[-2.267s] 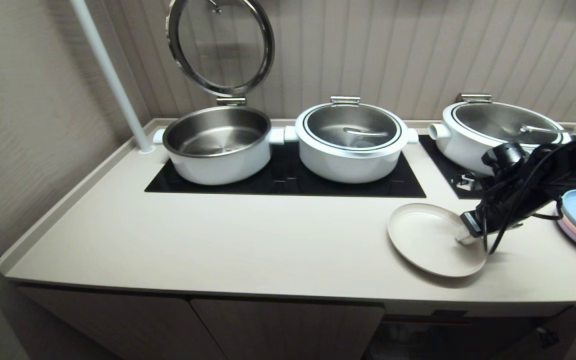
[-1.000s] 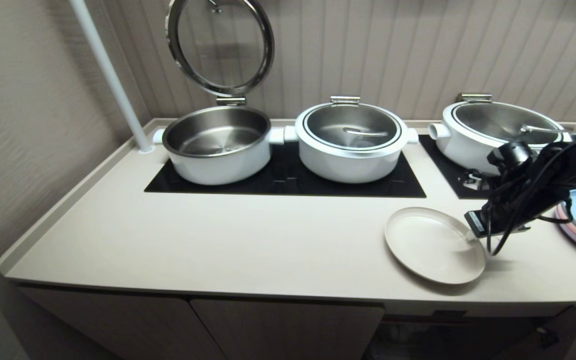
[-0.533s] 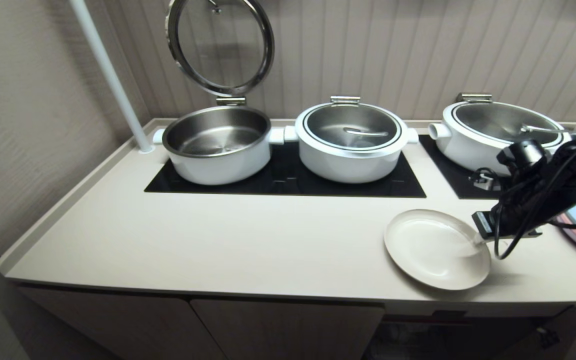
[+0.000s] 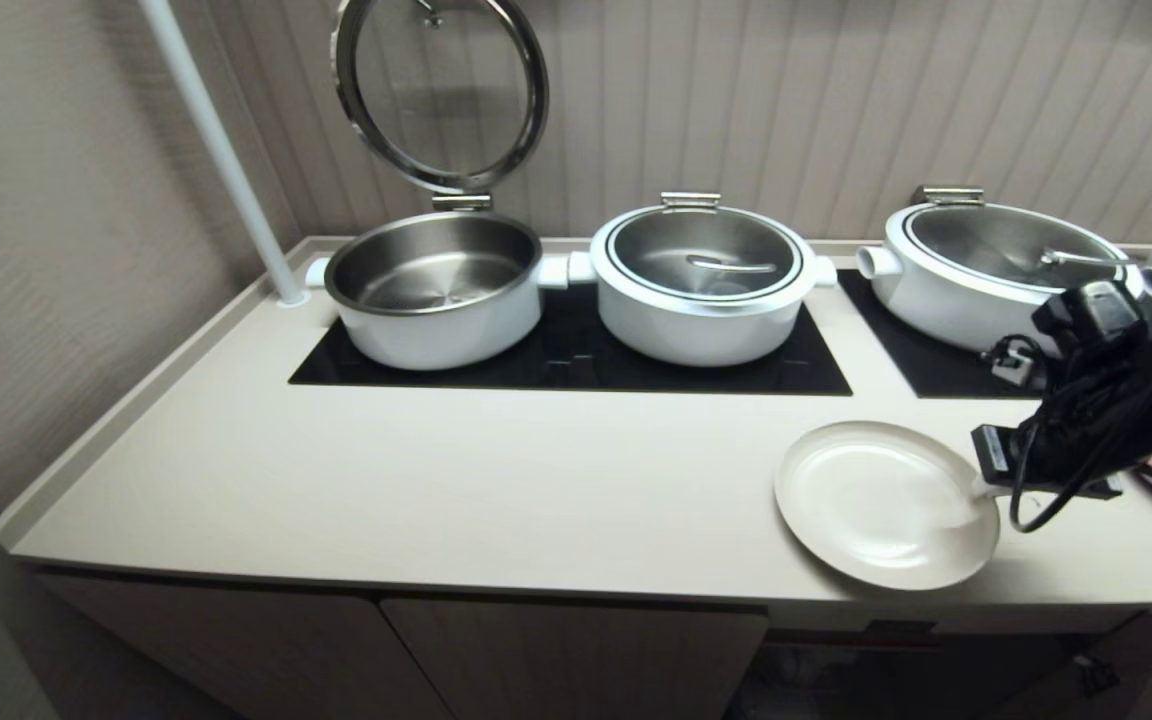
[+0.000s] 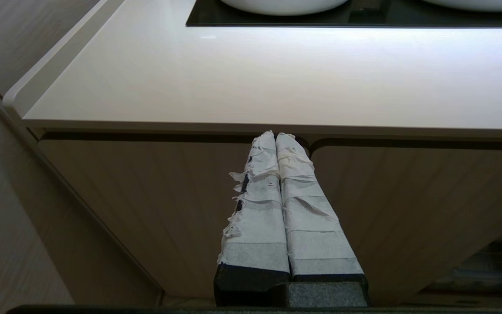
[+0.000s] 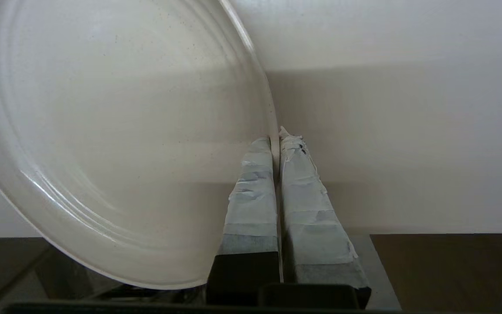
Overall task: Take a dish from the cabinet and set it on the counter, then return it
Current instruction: Pick up the plate from the table
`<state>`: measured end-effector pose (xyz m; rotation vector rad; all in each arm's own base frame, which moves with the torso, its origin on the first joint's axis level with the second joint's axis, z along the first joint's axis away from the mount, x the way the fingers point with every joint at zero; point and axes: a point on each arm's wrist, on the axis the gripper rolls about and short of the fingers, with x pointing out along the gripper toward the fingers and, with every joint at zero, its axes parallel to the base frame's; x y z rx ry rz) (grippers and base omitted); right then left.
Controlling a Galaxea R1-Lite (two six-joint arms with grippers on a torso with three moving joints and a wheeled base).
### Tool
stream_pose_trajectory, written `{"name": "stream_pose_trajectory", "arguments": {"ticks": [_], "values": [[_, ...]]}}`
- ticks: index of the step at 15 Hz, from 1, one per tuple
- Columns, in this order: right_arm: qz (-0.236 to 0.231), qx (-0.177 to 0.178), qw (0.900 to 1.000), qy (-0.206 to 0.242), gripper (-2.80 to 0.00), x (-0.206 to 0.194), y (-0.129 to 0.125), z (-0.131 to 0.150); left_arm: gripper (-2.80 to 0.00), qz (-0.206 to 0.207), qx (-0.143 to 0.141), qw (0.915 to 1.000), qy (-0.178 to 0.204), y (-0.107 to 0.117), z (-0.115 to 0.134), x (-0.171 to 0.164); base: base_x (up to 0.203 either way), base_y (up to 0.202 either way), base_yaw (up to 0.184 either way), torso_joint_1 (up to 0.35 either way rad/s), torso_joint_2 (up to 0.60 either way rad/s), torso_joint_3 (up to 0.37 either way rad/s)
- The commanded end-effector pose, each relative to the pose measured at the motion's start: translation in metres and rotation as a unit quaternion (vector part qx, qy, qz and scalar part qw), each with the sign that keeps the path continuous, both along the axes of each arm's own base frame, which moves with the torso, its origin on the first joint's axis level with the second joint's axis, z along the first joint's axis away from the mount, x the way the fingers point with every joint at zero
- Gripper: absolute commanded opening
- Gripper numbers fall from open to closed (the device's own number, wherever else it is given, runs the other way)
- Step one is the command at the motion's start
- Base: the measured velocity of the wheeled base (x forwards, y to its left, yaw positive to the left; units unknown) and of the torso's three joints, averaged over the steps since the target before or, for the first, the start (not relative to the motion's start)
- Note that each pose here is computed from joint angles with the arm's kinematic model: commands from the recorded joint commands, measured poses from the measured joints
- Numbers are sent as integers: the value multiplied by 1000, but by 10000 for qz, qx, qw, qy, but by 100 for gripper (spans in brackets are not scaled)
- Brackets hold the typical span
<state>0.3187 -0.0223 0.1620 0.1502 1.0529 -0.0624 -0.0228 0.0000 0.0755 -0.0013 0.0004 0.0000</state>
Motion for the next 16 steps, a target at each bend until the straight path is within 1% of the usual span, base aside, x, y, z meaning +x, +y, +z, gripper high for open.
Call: {"name": "stream_pose_trajectory", "arguments": {"ticks": [1, 2, 4, 8, 11, 14, 16], "values": [[-48, 38, 9999, -124, -280, -14, 1, 7, -280, 0, -1, 10000, -2, 0, 0, 0, 0, 0, 0, 0, 0, 0], [-77, 53, 9996, -263, -280, -15, 1, 8, -280, 0, -1, 10000, -2, 0, 0, 0, 0, 0, 0, 0, 0, 0], [-157, 105, 9994, -285, -280, -23, 1, 9, -280, 0, -1, 10000, -2, 0, 0, 0, 0, 0, 0, 0, 0, 0], [-571, 528, 9965, -306, -280, -38, 6, 13, -280, 0, -1, 10000, -2, 0, 0, 0, 0, 0, 0, 0, 0, 0], [-860, 711, 9934, -276, -280, -49, 7, 14, -280, 0, -1, 10000, -2, 0, 0, 0, 0, 0, 0, 0, 0, 0], [-988, 800, 9917, -202, -280, -55, 7, 11, -280, 0, -1, 10000, -2, 0, 0, 0, 0, 0, 0, 0, 0, 0], [-994, 809, 9914, -268, -280, -61, 7, 14, -280, 0, -1, 10000, -2, 0, 0, 0, 0, 0, 0, 0, 0, 0]]}}
